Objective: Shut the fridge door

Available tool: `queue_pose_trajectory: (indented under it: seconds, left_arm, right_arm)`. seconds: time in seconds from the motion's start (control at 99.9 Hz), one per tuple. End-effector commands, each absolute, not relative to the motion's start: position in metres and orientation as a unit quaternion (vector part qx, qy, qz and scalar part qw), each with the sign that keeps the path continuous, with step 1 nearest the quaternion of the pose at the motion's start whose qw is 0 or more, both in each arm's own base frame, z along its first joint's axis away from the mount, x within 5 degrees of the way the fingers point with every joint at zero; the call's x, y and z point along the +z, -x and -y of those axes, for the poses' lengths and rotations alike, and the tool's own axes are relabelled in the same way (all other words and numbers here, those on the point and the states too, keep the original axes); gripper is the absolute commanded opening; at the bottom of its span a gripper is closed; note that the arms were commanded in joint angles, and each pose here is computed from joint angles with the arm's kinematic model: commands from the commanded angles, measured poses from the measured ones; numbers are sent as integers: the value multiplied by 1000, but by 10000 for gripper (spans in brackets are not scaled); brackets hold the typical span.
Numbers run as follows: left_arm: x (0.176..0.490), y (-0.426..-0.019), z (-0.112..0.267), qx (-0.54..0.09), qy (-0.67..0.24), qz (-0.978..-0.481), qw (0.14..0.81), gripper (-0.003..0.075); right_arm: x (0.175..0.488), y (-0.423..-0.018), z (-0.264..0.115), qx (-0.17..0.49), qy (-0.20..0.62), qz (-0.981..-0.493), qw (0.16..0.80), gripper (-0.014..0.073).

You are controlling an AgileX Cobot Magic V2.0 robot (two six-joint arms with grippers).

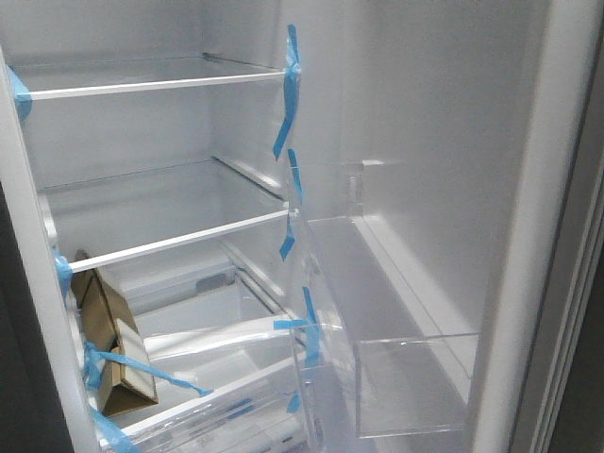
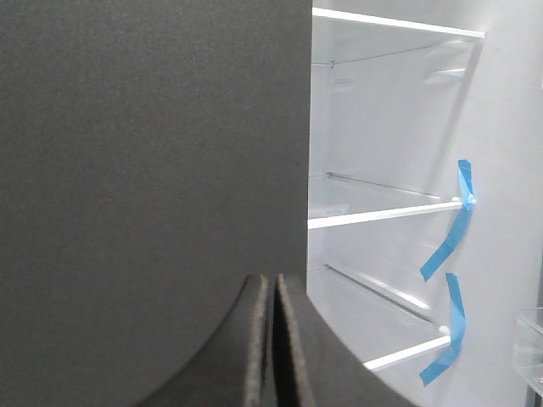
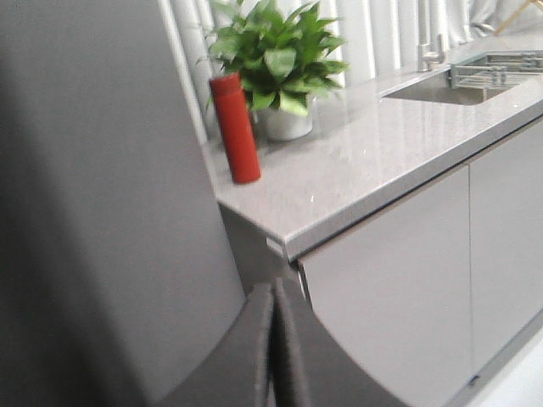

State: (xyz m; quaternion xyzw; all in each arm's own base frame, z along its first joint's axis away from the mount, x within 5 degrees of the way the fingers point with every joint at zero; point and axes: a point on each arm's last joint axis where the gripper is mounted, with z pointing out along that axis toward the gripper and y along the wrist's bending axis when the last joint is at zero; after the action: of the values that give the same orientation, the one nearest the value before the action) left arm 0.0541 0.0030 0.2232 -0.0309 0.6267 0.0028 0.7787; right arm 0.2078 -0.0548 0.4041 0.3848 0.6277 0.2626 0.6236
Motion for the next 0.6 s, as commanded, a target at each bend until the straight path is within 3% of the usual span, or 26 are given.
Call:
queue_pose_trajectory:
  seconds: [0.0, 0.33, 0.59]
  left_arm:
    - [219, -53, -3, -2, 31, -604, 797, -20]
    - [219, -53, -3, -2, 31, -604, 797, -20]
    - [219, -53, -3, -2, 31, -604, 797, -20]
  right_arm:
    - [414, -215, 61, 288, -413, -587, 634, -46]
    - [387, -244, 56, 376, -448, -612, 533, -46]
    - [378, -256, 35, 428, -430, -637, 475, -46]
